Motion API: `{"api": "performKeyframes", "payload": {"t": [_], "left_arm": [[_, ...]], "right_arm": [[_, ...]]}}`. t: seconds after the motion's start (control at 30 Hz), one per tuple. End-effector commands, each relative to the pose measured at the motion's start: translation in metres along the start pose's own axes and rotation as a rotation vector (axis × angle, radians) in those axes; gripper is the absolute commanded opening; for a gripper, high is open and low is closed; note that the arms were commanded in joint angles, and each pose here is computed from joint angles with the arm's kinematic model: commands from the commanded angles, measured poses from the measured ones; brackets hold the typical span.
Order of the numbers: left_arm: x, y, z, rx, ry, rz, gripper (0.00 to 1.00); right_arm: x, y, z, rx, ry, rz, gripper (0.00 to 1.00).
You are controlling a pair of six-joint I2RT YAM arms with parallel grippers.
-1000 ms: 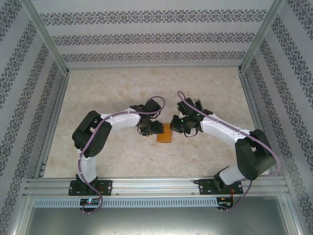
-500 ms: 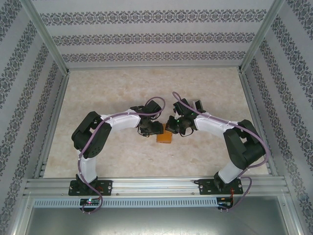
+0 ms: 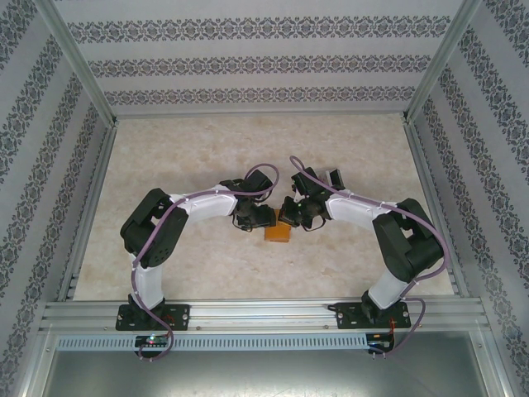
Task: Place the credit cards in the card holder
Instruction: Close the button on the card holder, then move the card holder to the bottom-center of the table.
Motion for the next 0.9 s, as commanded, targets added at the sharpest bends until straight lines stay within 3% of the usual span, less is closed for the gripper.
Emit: {"api": "performKeyframes", "payload": {"t": [0.0, 0.43, 0.7, 0.87], "left_arm": [[-0.002, -0.030, -0.013, 0.039, -0.024, -0.023, 0.53], [-0.003, -0.030, -0.013, 0.042, -0.021, -0.023, 0.52], [-0.004, -0.030, -0.012, 0.039, -0.015, -0.032, 0.51], [-0.005, -0.026, -0.012, 0.031, -0.026, -0.045, 0.51]], "right_arm": [[-0.002, -0.005, -0.005, 0.032, 0.003, -0.002, 0.00], [-0.027, -0.020, -0.018, 0.089, -0.029, -0.101, 0.00], [-0.054, -0.036, -0.047, 0.120, -0.065, -0.148, 0.00], [-0.048, -0.027, -0.045, 0.066, -0.040, -0.138, 0.00]]}}
Point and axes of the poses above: each hand's point on the last joint's axis, 136 mm out from that joint toward the fingers, its own y axis back along the fingers, its own x axis along the line the jaws close on, z = x × y, the point moved 8 cm from there along y, back along the fingers, and after that the axes turned 8 degrees about y, right-handed, at the moved point
